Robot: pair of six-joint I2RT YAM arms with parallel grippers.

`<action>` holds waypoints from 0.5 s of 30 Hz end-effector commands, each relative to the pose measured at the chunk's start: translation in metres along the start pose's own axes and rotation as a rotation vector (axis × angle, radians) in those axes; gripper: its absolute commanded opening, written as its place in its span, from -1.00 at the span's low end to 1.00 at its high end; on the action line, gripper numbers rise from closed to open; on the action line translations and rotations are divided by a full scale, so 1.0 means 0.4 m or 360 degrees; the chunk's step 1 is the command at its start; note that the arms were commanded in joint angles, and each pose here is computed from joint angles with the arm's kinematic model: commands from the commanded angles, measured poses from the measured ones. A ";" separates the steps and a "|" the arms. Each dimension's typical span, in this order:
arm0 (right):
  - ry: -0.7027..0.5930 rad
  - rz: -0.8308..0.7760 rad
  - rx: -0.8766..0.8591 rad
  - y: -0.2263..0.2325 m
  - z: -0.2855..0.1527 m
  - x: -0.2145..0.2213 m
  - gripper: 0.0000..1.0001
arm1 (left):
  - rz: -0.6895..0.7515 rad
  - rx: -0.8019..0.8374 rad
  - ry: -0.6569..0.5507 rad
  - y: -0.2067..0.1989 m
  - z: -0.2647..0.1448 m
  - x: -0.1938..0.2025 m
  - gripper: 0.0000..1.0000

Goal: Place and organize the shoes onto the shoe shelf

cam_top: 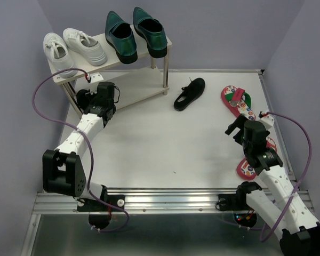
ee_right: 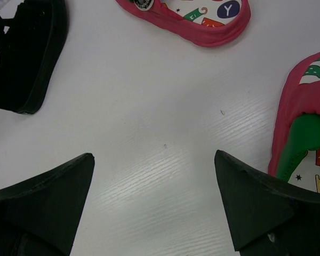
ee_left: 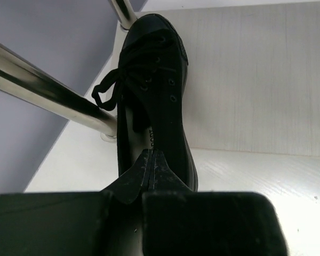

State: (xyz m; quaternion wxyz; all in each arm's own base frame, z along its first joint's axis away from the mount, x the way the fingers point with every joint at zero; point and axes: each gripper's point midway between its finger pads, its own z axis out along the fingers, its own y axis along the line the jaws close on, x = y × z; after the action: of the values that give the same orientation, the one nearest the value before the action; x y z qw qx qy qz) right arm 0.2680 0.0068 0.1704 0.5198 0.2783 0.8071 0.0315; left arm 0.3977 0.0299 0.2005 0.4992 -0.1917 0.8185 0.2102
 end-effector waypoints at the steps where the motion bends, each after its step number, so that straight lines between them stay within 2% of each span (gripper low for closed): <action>1: -0.0092 0.0043 -0.0041 0.013 -0.005 -0.034 1.00 | 0.0009 -0.0023 -0.0079 0.007 0.002 -0.019 -1.00; 9: -0.0087 0.0045 -0.0044 0.014 -0.004 -0.032 1.00 | -0.0031 -0.0158 0.0135 -0.004 0.038 0.055 -1.00; 11: -0.0088 0.0046 -0.0047 0.014 -0.005 -0.032 1.00 | -0.0047 -0.0178 0.0174 -0.010 0.043 0.066 -0.82; 13: -0.0091 0.0048 -0.0050 0.015 -0.006 -0.033 1.00 | -0.0071 -0.0189 0.0187 -0.012 0.045 0.071 -0.50; 14: -0.0096 0.0051 -0.0054 0.016 -0.008 -0.036 1.00 | -0.0064 -0.0198 0.0203 -0.011 0.047 0.080 -0.45; 15: -0.0100 0.0049 -0.0053 0.014 -0.008 -0.036 1.00 | -0.0066 -0.0197 0.0207 -0.012 0.048 0.082 -0.13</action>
State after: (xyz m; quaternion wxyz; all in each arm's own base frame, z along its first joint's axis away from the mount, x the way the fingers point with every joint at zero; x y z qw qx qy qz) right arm 0.2661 0.0063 0.1691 0.5208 0.2786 0.8063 0.0320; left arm 0.3973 0.0252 0.1420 0.4185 -0.2106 0.8527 0.2311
